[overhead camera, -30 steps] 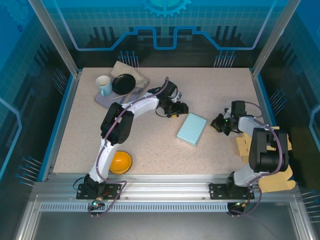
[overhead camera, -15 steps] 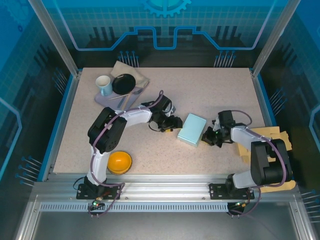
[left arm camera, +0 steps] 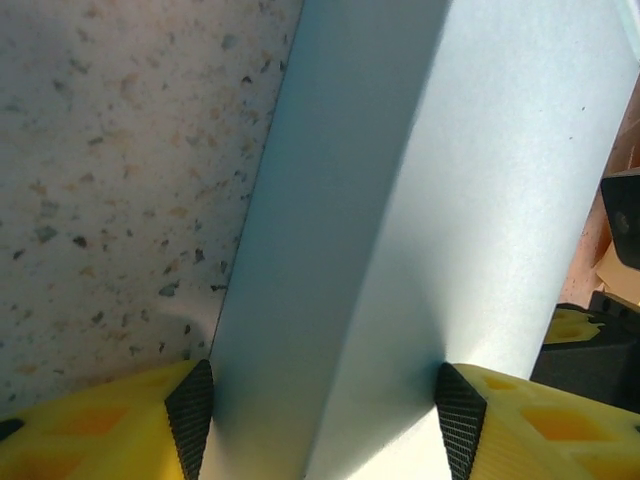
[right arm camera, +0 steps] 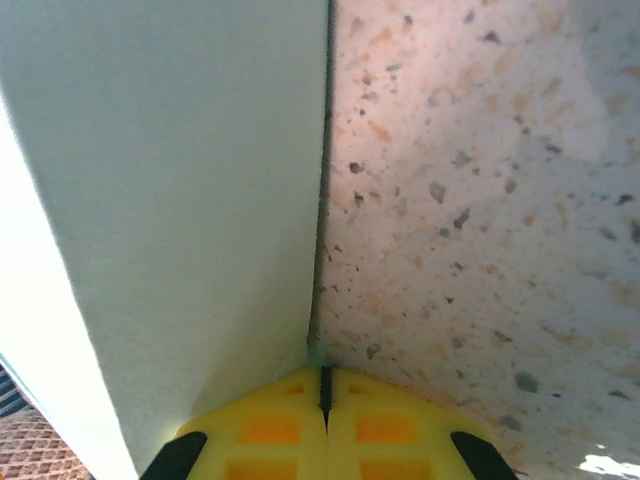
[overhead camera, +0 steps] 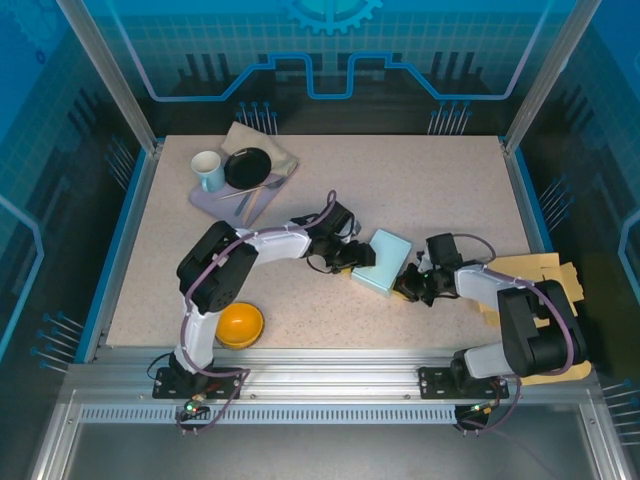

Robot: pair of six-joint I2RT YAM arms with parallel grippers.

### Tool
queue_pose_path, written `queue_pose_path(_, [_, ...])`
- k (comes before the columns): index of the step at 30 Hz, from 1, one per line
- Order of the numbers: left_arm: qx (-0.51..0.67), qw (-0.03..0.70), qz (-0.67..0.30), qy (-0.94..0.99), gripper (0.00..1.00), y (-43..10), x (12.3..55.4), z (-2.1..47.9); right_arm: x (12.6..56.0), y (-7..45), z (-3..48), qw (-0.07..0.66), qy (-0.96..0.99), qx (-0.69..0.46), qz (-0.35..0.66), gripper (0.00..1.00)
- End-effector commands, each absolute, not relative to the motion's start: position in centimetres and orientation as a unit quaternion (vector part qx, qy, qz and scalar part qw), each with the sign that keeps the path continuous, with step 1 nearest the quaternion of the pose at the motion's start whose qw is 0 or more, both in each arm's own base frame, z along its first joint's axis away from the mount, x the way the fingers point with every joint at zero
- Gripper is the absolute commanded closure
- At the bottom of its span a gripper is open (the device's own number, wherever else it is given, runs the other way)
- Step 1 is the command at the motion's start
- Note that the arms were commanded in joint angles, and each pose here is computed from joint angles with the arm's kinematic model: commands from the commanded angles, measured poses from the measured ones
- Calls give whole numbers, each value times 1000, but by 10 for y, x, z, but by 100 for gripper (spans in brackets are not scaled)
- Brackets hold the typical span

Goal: Fold the paper box

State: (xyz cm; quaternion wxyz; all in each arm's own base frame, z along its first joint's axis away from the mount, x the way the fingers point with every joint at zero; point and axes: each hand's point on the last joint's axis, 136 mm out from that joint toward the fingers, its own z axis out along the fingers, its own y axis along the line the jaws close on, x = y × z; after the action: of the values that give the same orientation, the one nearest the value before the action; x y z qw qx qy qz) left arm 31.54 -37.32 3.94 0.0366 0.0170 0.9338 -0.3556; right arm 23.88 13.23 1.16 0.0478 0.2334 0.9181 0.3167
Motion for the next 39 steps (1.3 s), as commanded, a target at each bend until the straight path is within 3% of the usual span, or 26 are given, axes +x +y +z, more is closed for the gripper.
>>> queue_pose_path(1, [10, 10, -372, 928, 37, -392, 285, 42, 259, 164, 42, 68, 869, 239, 429, 100])
queue_pose_path(12, [-32, -19, -415, 909, 39, -435, 264, 42, 280, 199, 104, 109, 836, 225, 488, 100])
queue_pose_path(21, [-49, 7, -362, 931, 38, -406, 306, 40, 263, 184, 71, 115, 882, 229, 396, 100])
queue_pose_path(26, [-59, 36, -332, 941, 36, -368, 347, 45, 244, 161, 45, 103, 924, 205, 307, 92])
queue_pose_path(34, [-66, 89, -283, 953, 27, -318, 388, 69, 222, 110, 46, 128, 973, 116, 154, 66])
queue_pose_path(37, [-71, 111, -276, 952, 27, -303, 390, 84, 222, 97, 56, 145, 982, 67, 103, 65])
queue_pose_path(39, [-69, 129, -273, 951, 28, -295, 388, 96, 225, 106, 57, 149, 981, 38, 120, 69])
